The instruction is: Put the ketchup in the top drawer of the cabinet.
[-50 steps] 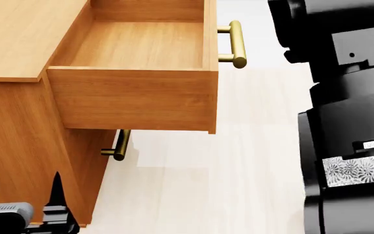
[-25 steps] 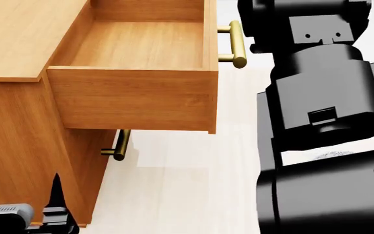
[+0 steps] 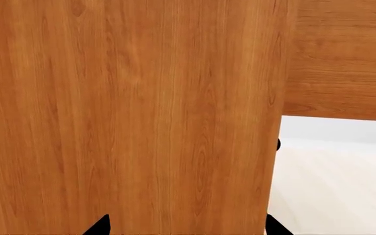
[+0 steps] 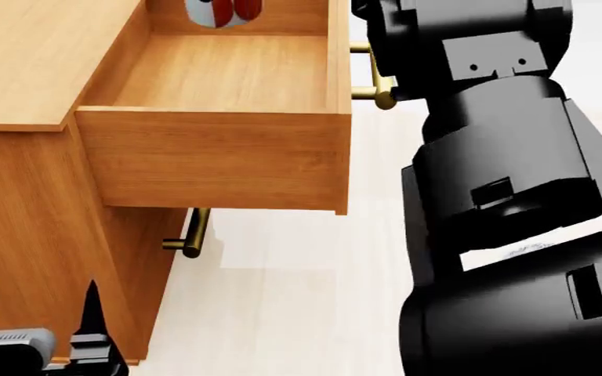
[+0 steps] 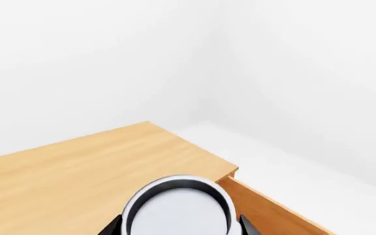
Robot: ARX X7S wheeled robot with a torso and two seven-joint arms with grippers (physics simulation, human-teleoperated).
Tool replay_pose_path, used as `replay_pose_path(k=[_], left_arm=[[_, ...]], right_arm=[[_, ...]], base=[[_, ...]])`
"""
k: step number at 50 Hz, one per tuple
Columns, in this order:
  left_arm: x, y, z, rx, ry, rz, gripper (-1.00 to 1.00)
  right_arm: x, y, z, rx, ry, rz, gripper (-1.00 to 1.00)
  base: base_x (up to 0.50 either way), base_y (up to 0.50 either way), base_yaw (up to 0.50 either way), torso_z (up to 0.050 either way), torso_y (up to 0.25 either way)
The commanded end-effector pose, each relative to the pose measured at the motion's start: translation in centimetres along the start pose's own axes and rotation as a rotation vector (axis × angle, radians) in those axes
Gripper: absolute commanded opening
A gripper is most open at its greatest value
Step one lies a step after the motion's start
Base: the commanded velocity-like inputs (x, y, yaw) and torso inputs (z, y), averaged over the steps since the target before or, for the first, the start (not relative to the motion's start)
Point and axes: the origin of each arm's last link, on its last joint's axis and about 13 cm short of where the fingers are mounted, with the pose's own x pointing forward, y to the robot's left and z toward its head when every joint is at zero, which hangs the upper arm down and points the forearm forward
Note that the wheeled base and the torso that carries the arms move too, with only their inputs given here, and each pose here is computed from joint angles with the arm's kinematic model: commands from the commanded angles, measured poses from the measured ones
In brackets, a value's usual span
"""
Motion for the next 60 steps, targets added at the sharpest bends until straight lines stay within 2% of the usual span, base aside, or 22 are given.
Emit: replay_pose_path(k=[1,24,46,48,60], left_arm=[[-0.1,0.0,0.0,-0.002,0.002,-0.001,1.00],[-0.1,0.1,-0.2,0.002,0.005,0.005,1.00],[-0.2,0.2,-0.3,0.003,0.007,0.009,1.00],[-0.2,0.2,-0.3,0.002,0.007,0.008,1.00],[-0.2,0.2,-0.4,0.001,0.006,0.011,1.00]], right_arm=[[0.1,0.1,-0.7,-0.017,0.059,0.051,-1.00],[0.3,0.1,-3.0,-0.009,0.139,0.052,-1.00],[0.4,0.0,-4.3,0.014,0.160,0.060,-1.00],[0.5,0.0,-5.3,0.015,0.162,0.059,-1.00],[0.5,-0.1,-5.4,0.019,0.167,0.061,-1.00]], base=[[0.00,0.00,0.00,0.000,0.000],[0.00,0.00,0.00,0.000,0.000],[0.00,0.00,0.00,0.000,0.000],[0.00,0.00,0.00,0.000,0.000],[0.00,0.00,0.00,0.001,0.000]])
